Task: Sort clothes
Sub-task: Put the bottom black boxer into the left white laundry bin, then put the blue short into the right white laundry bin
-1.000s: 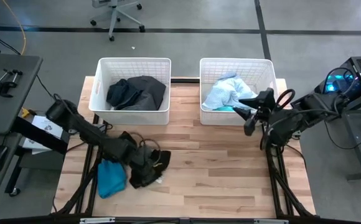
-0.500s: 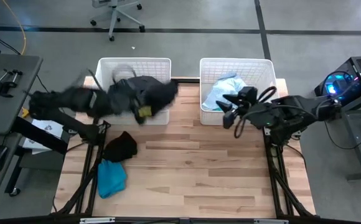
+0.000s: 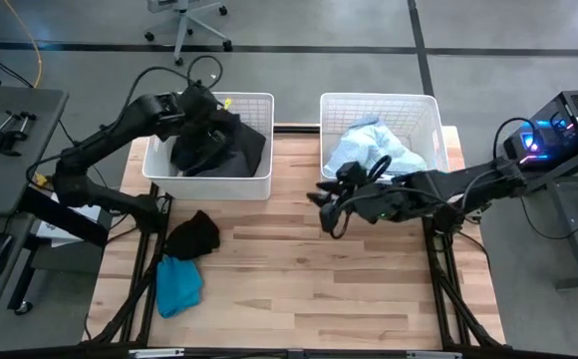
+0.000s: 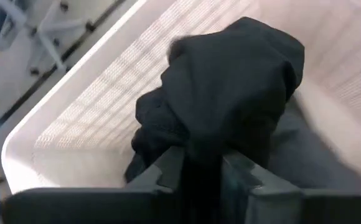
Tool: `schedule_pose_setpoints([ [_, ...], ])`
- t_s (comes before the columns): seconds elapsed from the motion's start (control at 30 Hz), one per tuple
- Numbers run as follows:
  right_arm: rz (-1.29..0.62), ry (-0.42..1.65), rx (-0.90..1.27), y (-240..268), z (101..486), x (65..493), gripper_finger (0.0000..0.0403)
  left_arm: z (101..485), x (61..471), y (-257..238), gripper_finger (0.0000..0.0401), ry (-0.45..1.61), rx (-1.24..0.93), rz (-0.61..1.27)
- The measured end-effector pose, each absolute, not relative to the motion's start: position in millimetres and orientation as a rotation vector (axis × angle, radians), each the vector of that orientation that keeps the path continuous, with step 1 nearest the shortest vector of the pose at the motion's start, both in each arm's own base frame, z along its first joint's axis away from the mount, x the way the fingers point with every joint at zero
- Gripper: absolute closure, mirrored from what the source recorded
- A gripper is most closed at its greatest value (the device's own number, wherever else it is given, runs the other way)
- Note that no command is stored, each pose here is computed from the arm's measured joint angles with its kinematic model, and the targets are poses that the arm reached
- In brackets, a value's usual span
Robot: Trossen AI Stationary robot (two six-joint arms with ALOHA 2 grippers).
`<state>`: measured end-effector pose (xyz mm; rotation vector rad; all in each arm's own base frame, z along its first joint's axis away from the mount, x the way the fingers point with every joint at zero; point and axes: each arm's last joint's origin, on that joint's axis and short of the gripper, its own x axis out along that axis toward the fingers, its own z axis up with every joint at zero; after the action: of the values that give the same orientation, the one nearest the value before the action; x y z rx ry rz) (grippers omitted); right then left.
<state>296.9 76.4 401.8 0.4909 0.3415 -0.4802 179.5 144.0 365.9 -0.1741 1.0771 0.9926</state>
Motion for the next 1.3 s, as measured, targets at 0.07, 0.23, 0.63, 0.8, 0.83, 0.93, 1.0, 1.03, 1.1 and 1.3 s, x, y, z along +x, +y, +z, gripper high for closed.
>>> schedule_pose_setpoints([
  [0.07, -0.459, 0.332, 0.498, 81.4, 401.2, 300.0, 0.0227, 359.6, 174.8, 154.9, 0.0314, 1.121, -0.186, 1.001],
  [0.23, -0.437, 0.314, 0.507, 88.5, 404.1, 296.7, 0.0227, 361.8, 166.0, 164.8, 0.0246, 1.091, -0.225, 1.022],
  [0.63, -0.408, 0.314, 0.371, 82.4, 419.2, 277.1, 0.0227, 398.2, 156.3, 95.4, 0.0209, 0.753, -0.449, 0.756],
  [0.8, -0.417, 0.374, 0.288, 77.5, 417.3, 270.0, 0.0227, 416.7, 162.1, 46.0, 0.0228, 0.588, -0.435, 0.543],
  [0.83, -0.418, 0.389, 0.267, 76.5, 416.8, 268.4, 0.0227, 419.6, 164.5, 36.6, 0.0233, 0.560, -0.428, 0.499],
  [0.93, -0.428, 0.431, 0.206, 72.5, 414.4, 266.3, 0.0227, 425.4, 174.5, 8.2, 0.0247, 0.519, -0.409, 0.352],
  [1.0, -0.431, 0.454, 0.168, 70.3, 412.9, 265.7, 0.0227, 429.2, 184.8, -10.4, 0.0257, 0.517, -0.422, 0.262],
  [1.03, -0.431, 0.463, 0.151, 69.3, 412.5, 265.6, 0.0227, 431.0, 191.0, -20.3, 0.0262, 0.521, -0.438, 0.223],
  [1.1, -0.431, 0.471, 0.114, 66.4, 412.6, 266.1, 0.0227, 434.9, 204.0, -42.0, 0.0273, 0.543, -0.463, 0.148],
  [1.3, -0.422, 0.503, -0.023, 58.5, 412.6, 267.8, 0.0227, 426.0, 228.6, -111.4, 0.0293, 0.787, -0.721, -0.075],
])
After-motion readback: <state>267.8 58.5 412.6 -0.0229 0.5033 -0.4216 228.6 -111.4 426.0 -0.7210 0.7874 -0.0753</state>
